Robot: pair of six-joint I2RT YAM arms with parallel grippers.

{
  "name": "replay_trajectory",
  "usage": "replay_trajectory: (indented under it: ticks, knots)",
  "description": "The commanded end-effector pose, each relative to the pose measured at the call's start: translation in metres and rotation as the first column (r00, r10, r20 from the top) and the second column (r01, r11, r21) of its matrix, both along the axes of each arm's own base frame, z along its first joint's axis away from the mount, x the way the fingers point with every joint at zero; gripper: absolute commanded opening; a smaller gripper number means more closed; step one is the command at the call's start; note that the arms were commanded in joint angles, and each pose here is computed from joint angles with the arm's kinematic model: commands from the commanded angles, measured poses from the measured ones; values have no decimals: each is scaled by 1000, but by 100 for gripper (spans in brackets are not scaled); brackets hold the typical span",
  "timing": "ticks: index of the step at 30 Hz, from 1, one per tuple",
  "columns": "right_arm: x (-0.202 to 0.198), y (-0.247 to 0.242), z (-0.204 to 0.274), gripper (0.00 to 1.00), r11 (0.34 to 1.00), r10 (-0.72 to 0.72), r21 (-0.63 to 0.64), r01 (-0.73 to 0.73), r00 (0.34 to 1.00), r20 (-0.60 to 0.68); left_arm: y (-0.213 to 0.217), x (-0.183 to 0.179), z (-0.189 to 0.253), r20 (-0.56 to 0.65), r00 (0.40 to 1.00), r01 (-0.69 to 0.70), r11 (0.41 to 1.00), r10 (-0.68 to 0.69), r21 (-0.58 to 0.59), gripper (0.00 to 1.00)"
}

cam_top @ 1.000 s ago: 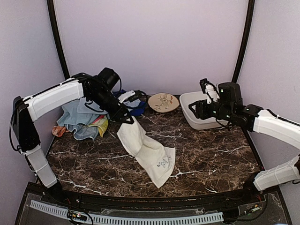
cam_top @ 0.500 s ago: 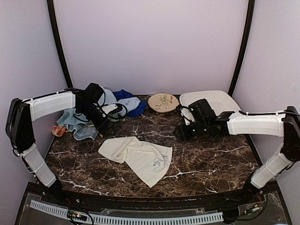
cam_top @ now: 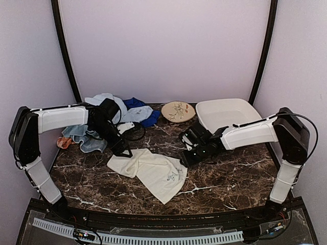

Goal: Roll the towels
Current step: Pick up the towel from the center of the board.

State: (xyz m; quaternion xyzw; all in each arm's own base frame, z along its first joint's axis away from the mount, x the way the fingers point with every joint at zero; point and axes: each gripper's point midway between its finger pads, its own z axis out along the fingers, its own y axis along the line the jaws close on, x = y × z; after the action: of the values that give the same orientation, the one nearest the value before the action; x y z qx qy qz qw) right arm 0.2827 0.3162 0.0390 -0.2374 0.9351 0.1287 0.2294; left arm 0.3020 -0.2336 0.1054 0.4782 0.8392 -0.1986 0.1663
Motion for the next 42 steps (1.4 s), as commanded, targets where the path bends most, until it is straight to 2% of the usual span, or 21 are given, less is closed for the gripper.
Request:
replay_trajectory:
  ticks: [1,5,7,9,11,13,16,19,24,30,35,42]
  knots:
    - [3,8,-9,48,999,-31,-11,30,999,-40,-5,-16,-30,-45,999,25,1000,-24,18,86]
    - [1,8,-19,44,999,-46,-17,45,997,-64,-4,-15,-44,-26,999,29,998,-28,48,85]
    - [0,7,-20,39,999,-50,-14,49,997,-66,-3,-15,-48,-24,999,31,998,-29,55,82]
    - [0,8,-19,28,999,-51,-4,51,997,-65,-2,-13,-52,-12,1000,26,997,-25,67,73]
    - [2,8,-14,11,998,-62,8,63,997,-53,1,-11,-54,3,1000,28,996,-28,81,65]
    - [8,7,-3,0,997,-75,25,76,997,-26,4,-8,-51,28,999,30,994,-33,101,62]
    - [23,-2,24,0,993,-112,39,110,993,46,9,0,-40,92,995,31,992,-43,126,62]
    - [36,-17,62,0,988,-146,78,137,980,133,9,6,-22,133,990,32,992,-49,125,72]
    - [36,-42,92,0,984,-176,67,166,962,208,4,-16,-14,44,994,92,993,-96,70,84]
    - [25,-73,100,0,975,-221,52,215,948,230,-1,-63,-22,-48,972,231,973,-230,15,85]
    - [20,-73,89,0,975,-223,54,216,955,197,-32,-103,-21,43,906,420,906,-422,43,84]
    - [26,-64,85,0,973,-231,63,223,958,172,-65,-74,-32,179,868,443,885,-463,139,80]
